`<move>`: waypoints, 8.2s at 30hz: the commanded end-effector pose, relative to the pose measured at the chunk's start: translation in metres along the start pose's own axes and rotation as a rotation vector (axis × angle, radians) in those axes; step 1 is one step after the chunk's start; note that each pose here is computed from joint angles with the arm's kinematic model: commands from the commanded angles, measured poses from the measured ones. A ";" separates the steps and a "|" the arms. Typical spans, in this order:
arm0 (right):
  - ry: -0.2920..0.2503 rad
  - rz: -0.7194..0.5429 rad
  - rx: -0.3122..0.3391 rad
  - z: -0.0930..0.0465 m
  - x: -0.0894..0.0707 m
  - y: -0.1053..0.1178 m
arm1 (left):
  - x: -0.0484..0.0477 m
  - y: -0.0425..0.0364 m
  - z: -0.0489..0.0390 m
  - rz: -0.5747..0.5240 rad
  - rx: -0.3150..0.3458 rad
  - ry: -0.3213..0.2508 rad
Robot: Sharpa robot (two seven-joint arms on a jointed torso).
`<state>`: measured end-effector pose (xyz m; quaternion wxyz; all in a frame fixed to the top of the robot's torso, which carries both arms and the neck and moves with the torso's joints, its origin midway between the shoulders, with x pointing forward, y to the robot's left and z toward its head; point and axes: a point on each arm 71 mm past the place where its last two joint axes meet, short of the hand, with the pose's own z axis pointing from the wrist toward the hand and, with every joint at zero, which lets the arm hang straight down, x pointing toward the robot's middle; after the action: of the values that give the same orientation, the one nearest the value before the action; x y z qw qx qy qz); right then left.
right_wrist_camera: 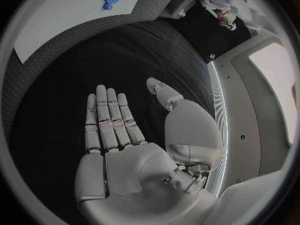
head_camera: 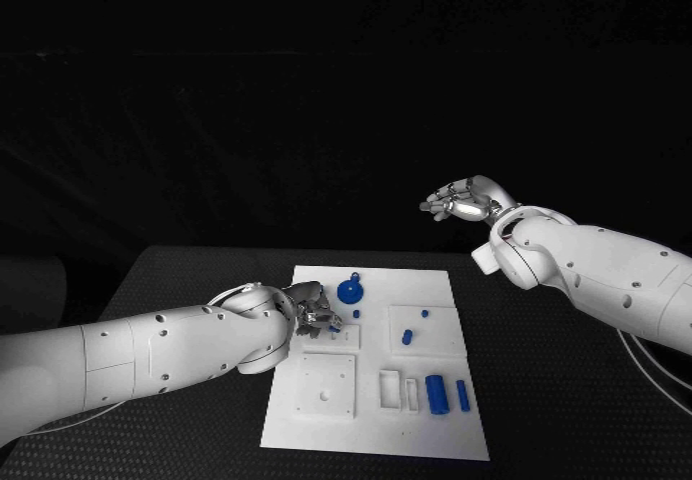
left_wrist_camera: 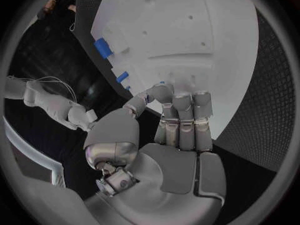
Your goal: Assemble the parts on the task board
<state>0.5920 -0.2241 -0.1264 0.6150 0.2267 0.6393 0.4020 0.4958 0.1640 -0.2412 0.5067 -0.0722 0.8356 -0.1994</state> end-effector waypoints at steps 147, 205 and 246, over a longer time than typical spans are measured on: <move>0.033 0.024 0.024 -0.001 0.004 -0.011 | 0.0217 0.0089 0.0033 0.068 -0.019 0.075; 0.039 0.026 0.035 -0.003 0.006 -0.016 | 0.0161 0.0249 -0.0019 0.039 -0.042 0.075; 0.028 0.023 0.050 -0.003 0.004 -0.022 | -0.0901 0.0185 0.0021 -0.073 -0.054 -0.024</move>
<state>0.5933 -0.2351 -0.1464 0.5983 0.2457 0.6538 0.3927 0.5414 0.2114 -0.1755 0.5284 -0.1234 0.8180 -0.1909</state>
